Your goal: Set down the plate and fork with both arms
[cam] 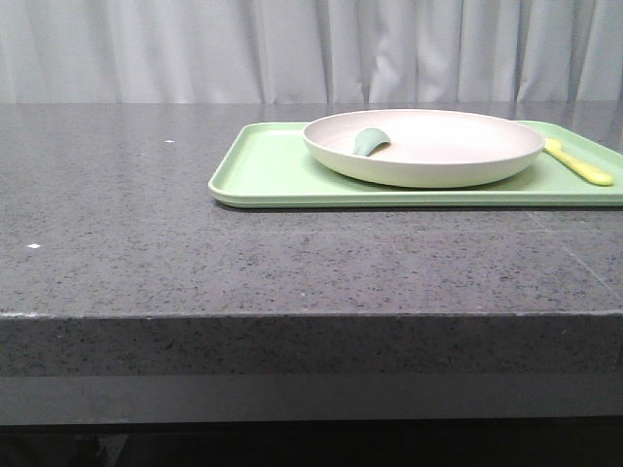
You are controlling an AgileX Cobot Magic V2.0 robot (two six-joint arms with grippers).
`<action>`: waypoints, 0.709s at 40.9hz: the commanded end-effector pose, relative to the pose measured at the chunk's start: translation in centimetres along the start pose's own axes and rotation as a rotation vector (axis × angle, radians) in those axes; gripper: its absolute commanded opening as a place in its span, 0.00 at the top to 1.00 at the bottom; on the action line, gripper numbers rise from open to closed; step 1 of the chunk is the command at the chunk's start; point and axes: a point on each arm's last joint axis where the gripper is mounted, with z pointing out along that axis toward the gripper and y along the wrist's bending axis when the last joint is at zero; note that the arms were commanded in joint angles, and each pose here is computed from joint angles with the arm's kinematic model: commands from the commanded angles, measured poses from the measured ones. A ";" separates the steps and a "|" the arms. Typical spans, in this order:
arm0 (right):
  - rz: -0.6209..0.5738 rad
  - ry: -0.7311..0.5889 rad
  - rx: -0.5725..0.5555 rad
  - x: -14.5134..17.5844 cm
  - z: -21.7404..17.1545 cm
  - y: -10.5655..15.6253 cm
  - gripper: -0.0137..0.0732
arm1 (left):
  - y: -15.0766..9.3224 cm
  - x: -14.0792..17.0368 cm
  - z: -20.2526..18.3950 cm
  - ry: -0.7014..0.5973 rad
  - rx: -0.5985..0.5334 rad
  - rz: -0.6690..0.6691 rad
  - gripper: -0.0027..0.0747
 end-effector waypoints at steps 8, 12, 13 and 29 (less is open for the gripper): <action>-0.020 -0.106 0.007 -1.6 -0.1 0.0 0.92 | 0.9 3.5 -1.9 -0.155 -0.137 -0.009 0.99; -0.020 -0.106 0.007 -1.6 -0.1 0.0 0.92 | 1.1 5.3 -2.0 -0.166 -0.160 -0.010 0.99; -0.020 -0.106 0.007 -1.6 -0.1 0.0 0.92 | 1.2 5.8 -1.8 -0.153 -0.161 -0.011 0.99; -0.020 -0.104 0.007 -1.6 -0.1 0.0 0.92 | 1.7 9.6 -0.1 -0.146 -0.170 -0.014 0.99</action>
